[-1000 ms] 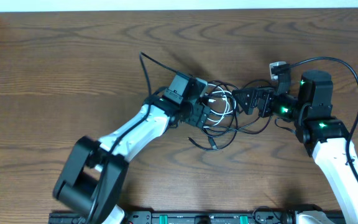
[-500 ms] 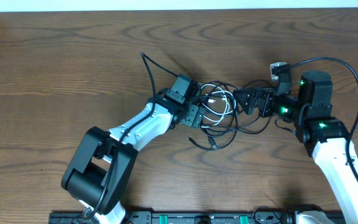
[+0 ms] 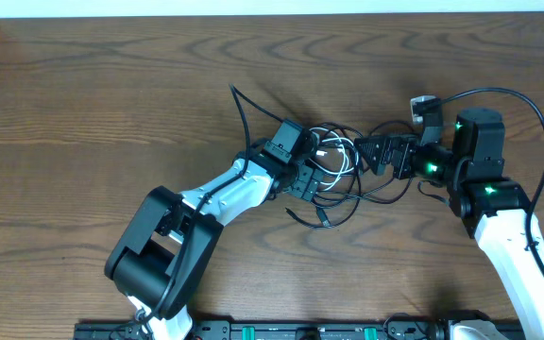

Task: Untangle cables

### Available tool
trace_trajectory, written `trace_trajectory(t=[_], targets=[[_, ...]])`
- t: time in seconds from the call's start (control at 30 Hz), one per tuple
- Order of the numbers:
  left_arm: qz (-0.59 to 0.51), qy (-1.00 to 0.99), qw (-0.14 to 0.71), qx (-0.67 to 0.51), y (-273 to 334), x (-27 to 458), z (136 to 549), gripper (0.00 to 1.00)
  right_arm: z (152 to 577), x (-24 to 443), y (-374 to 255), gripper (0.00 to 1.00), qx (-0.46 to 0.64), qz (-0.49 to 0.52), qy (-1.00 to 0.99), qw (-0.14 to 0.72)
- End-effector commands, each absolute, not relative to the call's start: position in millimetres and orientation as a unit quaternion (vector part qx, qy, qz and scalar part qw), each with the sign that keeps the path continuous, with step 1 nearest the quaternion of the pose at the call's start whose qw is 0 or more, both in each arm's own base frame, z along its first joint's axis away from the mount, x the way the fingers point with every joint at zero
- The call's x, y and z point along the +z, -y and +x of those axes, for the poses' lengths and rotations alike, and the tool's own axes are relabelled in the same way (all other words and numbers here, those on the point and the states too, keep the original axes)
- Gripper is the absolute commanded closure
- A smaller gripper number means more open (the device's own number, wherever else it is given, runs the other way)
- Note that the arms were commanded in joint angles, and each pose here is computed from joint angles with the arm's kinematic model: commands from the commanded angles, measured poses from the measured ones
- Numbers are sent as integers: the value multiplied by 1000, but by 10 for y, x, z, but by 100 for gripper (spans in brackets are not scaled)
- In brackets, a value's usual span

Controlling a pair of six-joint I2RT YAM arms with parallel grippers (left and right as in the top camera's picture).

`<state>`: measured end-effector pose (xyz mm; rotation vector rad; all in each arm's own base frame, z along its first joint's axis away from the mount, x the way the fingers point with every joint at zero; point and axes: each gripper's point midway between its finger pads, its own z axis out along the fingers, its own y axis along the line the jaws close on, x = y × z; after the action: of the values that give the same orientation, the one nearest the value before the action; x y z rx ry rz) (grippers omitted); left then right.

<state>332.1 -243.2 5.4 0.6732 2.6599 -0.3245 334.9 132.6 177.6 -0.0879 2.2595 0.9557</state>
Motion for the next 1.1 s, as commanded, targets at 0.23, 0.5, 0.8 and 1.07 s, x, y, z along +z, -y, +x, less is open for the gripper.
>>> trace_trajectory(t=[0.23, 0.5, 0.8, 1.07], targets=[[236, -948, 177, -116, 2436, -24, 3300, 82, 3352, 1775, -1298, 1, 364, -32, -868, 336], [260, -935, 208, -121, 2486, 213, 3378, 92, 3327, 1746, -1297, 1, 364, -29, -871, 329], [478, -765, 427, -62, 2504, 1890, 3438, 93, 3307, 1766, -1330, 1, 363, -62, -866, 337], [463, -701, 540, -56, 2360, 2853, 3227, 93, 3243, 1969, -1504, 4, 414, -119, -832, 351]])
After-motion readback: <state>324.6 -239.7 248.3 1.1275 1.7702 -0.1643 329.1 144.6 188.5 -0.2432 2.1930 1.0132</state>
